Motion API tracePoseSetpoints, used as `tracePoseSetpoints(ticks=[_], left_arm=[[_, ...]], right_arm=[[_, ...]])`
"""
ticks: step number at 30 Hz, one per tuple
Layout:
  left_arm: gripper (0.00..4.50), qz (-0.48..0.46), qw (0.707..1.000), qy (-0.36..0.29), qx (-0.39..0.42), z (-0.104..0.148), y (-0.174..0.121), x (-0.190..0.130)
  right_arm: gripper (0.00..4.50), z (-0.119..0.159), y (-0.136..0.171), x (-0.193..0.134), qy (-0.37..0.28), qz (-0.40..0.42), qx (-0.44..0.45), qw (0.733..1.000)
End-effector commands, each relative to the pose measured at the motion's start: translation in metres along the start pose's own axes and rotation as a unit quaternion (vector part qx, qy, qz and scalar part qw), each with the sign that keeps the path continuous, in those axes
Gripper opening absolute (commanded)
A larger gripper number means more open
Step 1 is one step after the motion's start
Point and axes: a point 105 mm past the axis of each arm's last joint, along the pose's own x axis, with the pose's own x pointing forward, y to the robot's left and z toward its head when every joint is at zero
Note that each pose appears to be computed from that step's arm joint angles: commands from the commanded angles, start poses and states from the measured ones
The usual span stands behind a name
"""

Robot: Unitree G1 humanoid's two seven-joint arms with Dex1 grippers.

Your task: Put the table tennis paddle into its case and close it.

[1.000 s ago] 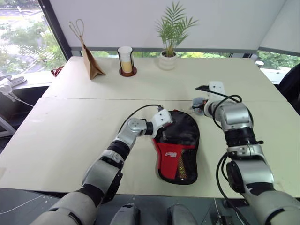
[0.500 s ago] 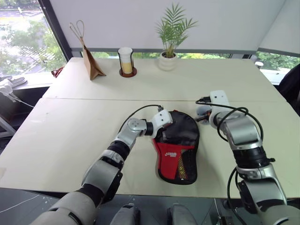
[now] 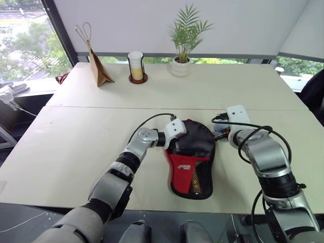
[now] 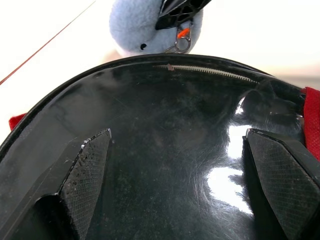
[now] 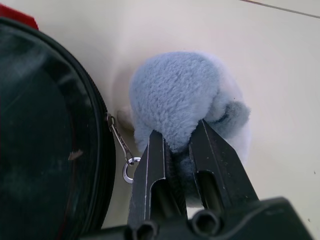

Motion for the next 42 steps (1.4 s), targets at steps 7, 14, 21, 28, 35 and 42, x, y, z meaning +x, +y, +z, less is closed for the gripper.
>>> tracePoseSetpoints(ticks=[7,14,21,28,35,42], left_arm=[[4.50,-0.012,0.995,0.091,-0.040,-0.052,-0.014,-0.012],[4.50,-0.008,0.995,0.092,-0.039,-0.052,-0.013,-0.012],[4.50,-0.006,0.995,0.095,-0.039,-0.054,-0.013,-0.011],[4.50,-0.003,0.994,0.098,-0.039,-0.054,-0.012,-0.011],[4.50,-0.002,0.994,0.099,-0.039,-0.054,-0.011,-0.011],[4.50,-0.002,0.994,0.100,-0.037,-0.054,-0.011,-0.011]], right_arm=[[0.14,-0.019,0.013,-0.017,0.025,0.031,-0.025,0.999],[0.14,-0.029,0.018,-0.035,0.038,0.041,-0.011,0.998],[0.14,-0.037,0.016,-0.049,0.028,0.050,-0.015,0.998],[0.14,-0.050,0.018,-0.066,0.040,0.091,-0.049,0.994],[0.14,-0.059,0.024,-0.077,0.054,0.123,-0.084,0.987],[0.14,-0.063,0.033,-0.090,0.064,0.157,-0.141,0.975]])
